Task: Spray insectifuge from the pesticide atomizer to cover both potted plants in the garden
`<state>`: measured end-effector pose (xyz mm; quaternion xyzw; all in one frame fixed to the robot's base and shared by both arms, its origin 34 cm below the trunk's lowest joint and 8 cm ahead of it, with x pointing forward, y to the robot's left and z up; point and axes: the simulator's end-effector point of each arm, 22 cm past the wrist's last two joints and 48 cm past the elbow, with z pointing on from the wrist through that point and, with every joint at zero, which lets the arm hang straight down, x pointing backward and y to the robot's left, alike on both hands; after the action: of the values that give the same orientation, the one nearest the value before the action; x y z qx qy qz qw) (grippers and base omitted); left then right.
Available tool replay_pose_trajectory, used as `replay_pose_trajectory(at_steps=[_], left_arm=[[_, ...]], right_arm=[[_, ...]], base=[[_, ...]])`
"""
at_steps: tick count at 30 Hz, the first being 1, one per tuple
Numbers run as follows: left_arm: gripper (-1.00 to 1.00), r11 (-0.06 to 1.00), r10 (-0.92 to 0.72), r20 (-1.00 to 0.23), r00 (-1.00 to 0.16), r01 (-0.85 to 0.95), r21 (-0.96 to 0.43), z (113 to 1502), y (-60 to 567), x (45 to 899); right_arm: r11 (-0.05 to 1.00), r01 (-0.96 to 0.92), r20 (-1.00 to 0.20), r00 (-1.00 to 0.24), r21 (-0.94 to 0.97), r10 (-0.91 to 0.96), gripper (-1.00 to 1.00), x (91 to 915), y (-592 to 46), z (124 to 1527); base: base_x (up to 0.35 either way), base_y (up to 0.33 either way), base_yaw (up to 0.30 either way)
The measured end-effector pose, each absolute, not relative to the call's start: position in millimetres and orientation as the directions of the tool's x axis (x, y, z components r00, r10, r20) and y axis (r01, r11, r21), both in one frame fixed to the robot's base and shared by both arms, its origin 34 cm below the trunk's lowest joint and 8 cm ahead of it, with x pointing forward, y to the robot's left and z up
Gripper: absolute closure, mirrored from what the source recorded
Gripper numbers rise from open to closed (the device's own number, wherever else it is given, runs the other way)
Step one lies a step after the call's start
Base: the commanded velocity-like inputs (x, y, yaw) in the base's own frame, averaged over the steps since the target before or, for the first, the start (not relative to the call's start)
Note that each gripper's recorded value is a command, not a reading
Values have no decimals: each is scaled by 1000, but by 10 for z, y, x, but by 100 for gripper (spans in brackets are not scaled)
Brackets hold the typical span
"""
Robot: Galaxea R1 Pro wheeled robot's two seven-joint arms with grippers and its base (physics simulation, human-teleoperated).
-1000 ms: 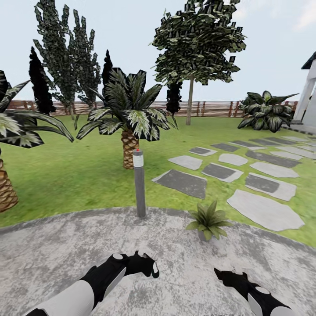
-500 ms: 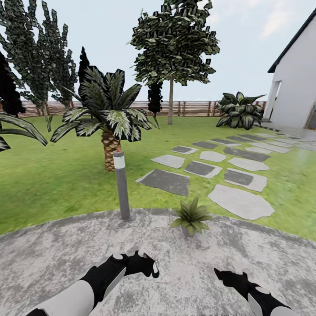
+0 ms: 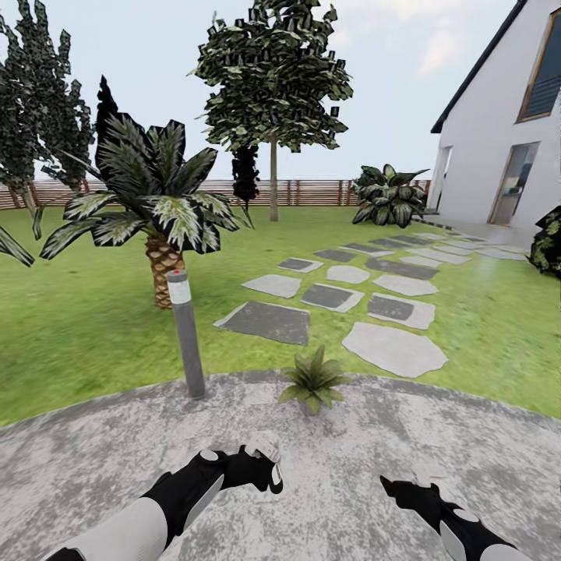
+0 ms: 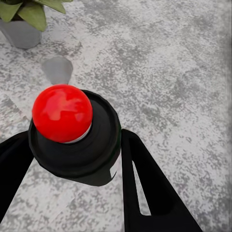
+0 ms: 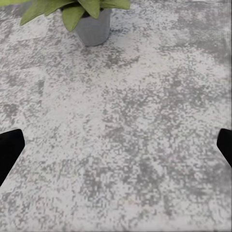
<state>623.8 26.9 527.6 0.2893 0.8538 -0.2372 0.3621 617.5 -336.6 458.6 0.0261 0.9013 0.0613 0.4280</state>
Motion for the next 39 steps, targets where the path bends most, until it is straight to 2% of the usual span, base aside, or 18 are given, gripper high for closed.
replay_pose_trajectory(at_steps=[24,31,32,35,37,39], left_arm=[[100,721,325,-754,-571,665,-194,5269,291,6239],[100,741,346,-737,-581,651,-165,5206,952,6330],[100,734,350,-735,-581,657,-170,5209,1019,6319],[100,607,384,-735,-559,752,-255,5384,1195,6107],[100,530,436,-760,-483,820,-217,5607,1204,6105],[100,480,497,-759,-421,862,-164,5675,1200,6088]], right_arm=[[991,-3,-770,-631,131,99,-100,6174,-3408,4594],[992,-8,-769,-632,128,94,-100,6183,-3386,4596],[992,-7,-769,-632,126,93,-100,6184,-3401,4599],[996,-21,-794,-605,92,60,-100,6475,-3856,5038],[984,-149,-850,-526,101,7,-100,6793,-3932,5789],[960,-235,-855,-518,151,8,-100,6828,-3843,6163]], base=[[0,0,-3],[0,0,0],[0,0,0],[0,0,0],[0,0,0],[0,0,0]])
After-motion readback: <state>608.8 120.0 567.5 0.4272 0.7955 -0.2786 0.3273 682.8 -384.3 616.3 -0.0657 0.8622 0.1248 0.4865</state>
